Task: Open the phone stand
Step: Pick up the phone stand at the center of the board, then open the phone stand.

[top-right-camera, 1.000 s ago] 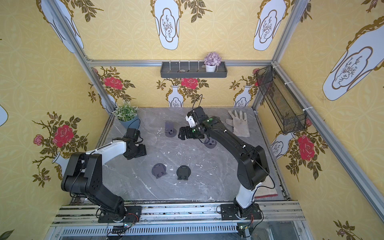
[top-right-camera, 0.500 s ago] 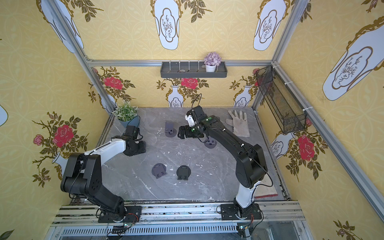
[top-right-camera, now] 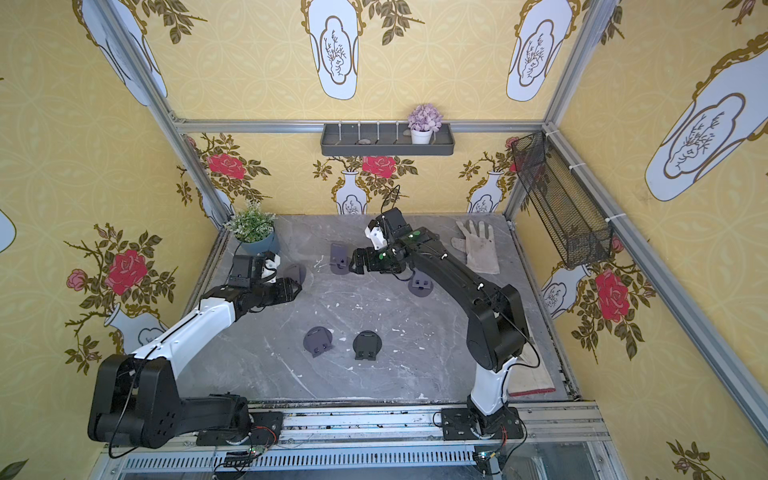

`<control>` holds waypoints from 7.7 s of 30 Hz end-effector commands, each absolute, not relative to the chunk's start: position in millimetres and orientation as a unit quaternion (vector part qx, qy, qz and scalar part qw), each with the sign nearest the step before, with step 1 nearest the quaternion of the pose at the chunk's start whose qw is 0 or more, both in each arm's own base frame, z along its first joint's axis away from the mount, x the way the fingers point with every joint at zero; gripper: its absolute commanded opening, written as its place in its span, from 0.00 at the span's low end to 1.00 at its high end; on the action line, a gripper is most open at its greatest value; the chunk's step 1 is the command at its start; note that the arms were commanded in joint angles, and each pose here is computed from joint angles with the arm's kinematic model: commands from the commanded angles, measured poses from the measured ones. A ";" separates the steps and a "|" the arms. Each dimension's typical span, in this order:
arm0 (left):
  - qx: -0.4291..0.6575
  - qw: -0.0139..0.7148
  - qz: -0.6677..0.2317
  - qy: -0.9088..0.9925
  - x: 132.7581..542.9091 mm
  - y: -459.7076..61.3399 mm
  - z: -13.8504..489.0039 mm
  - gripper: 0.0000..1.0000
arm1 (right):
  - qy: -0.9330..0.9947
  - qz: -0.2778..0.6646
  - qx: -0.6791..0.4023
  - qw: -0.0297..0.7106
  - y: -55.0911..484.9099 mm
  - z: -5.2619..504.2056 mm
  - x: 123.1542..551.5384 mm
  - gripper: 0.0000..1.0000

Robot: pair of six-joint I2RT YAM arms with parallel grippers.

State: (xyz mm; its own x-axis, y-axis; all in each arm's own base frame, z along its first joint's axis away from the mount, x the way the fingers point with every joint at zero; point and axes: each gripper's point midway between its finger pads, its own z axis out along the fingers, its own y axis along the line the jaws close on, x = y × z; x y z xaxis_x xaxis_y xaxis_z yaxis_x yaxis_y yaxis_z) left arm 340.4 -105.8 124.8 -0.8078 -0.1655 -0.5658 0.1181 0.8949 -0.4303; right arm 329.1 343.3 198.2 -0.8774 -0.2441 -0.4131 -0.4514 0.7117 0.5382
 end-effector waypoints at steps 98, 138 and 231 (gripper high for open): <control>0.134 0.345 -0.362 0.856 295.1 -221.4 213.9 0.34 | 0.933 0.141 -0.267 0.197 327.5 188.9 303.8 0.00; 0.210 0.359 -0.475 0.776 271.4 -251.5 242.2 0.90 | 0.905 0.261 -0.280 0.186 368.7 208.5 229.6 0.00; 0.195 0.328 -0.493 0.782 291.9 -251.0 231.8 0.93 | 0.900 0.255 -0.279 0.218 372.6 211.3 243.4 0.00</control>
